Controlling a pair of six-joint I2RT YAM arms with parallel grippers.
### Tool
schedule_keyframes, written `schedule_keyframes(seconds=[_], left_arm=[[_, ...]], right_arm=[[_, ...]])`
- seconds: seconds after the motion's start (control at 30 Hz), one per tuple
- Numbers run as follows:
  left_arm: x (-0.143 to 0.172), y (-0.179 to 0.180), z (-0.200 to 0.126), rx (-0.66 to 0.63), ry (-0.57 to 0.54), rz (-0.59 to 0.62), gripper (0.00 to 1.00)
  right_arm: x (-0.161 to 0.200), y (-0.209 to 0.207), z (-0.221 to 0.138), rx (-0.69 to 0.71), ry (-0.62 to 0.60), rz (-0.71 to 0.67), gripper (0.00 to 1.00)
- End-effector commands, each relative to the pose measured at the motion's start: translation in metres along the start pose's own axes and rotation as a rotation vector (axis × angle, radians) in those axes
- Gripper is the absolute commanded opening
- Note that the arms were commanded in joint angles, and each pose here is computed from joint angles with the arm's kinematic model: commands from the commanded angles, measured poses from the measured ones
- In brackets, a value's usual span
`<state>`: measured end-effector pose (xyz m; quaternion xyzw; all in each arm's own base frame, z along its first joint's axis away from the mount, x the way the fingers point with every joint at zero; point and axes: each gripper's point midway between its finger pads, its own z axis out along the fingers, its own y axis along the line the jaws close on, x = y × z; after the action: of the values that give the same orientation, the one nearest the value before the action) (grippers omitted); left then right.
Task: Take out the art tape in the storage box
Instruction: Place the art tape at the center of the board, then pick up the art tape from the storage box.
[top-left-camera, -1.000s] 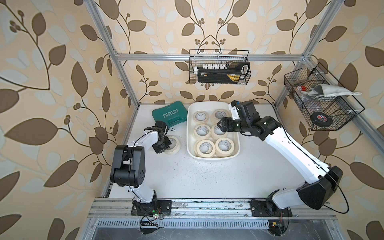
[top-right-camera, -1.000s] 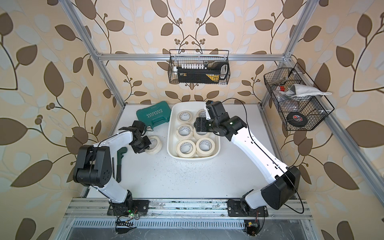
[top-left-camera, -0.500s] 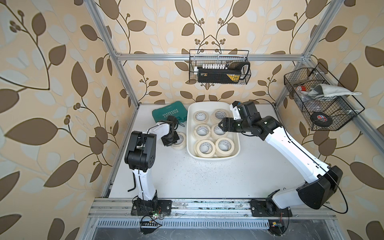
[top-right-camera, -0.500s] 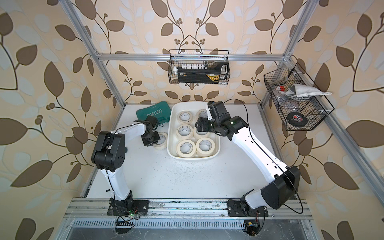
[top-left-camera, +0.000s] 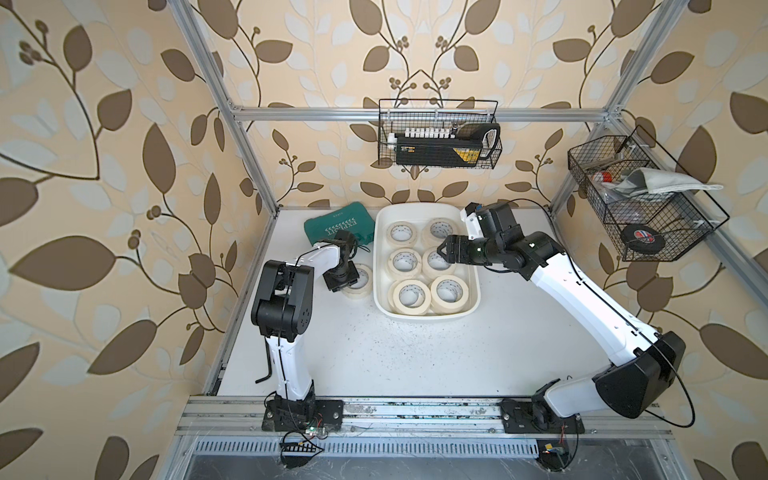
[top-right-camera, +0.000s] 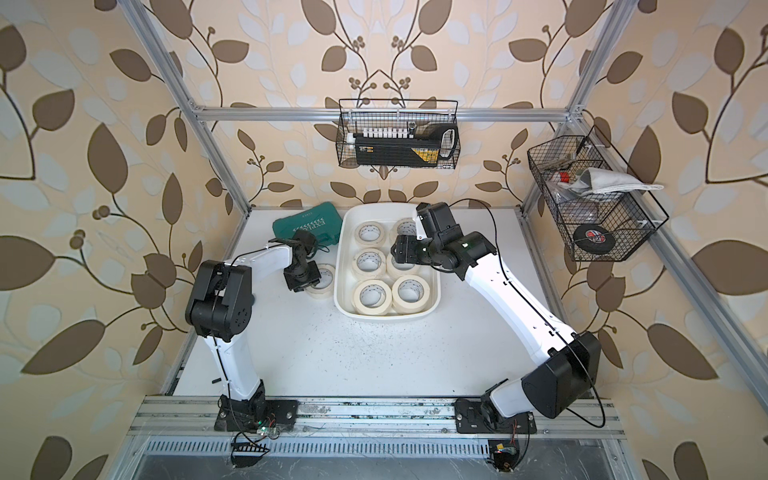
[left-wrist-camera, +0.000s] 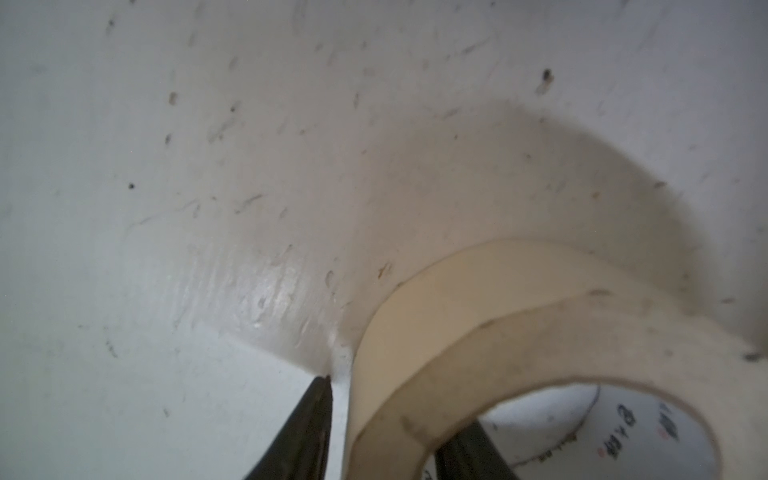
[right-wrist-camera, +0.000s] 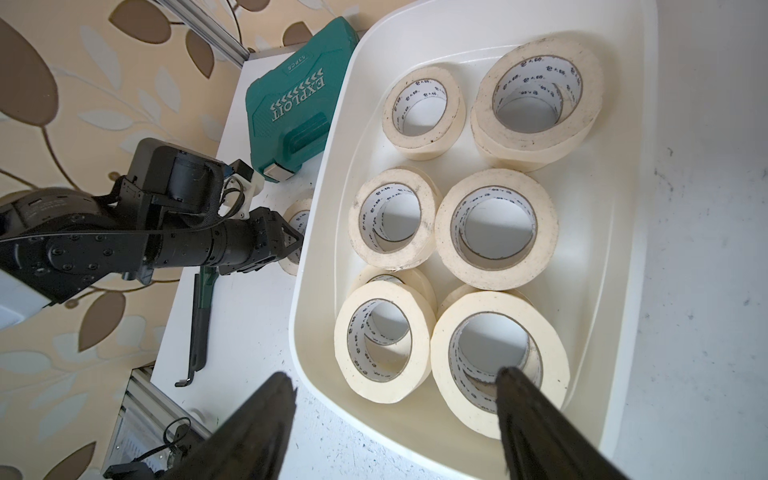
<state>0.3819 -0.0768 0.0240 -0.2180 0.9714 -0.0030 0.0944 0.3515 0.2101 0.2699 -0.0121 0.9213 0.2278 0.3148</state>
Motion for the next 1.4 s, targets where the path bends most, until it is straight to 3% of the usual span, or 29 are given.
schedule_keyframes(seconds=[0.0,0.23,0.43,0.8,1.03,1.37], left_arm=[[-0.007,0.004,-0.016,-0.013,-0.035,0.011,0.48],[-0.011,0.005,-0.049,0.016,-0.078,0.018,0.59],[-0.01,0.003,-0.098,0.097,-0.135,0.056,0.73],[0.019,-0.005,-0.194,0.401,-0.27,0.13,0.99],[0.033,0.002,-0.222,0.472,-0.323,0.152,0.99],[0.042,0.002,-0.214,0.484,-0.29,0.155,0.99]], right_arm=[[-0.001,0.002,0.0,-0.012,0.001,0.008,0.78],[-0.006,-0.001,-0.003,-0.01,-0.01,0.009,0.78],[-0.016,-0.01,-0.003,0.016,-0.018,0.005,0.78],[-0.039,-0.048,0.034,0.154,0.039,0.006,0.77],[-0.049,-0.065,0.076,0.223,0.091,0.007,0.76],[-0.061,-0.085,0.129,0.321,0.116,0.038,0.71]])
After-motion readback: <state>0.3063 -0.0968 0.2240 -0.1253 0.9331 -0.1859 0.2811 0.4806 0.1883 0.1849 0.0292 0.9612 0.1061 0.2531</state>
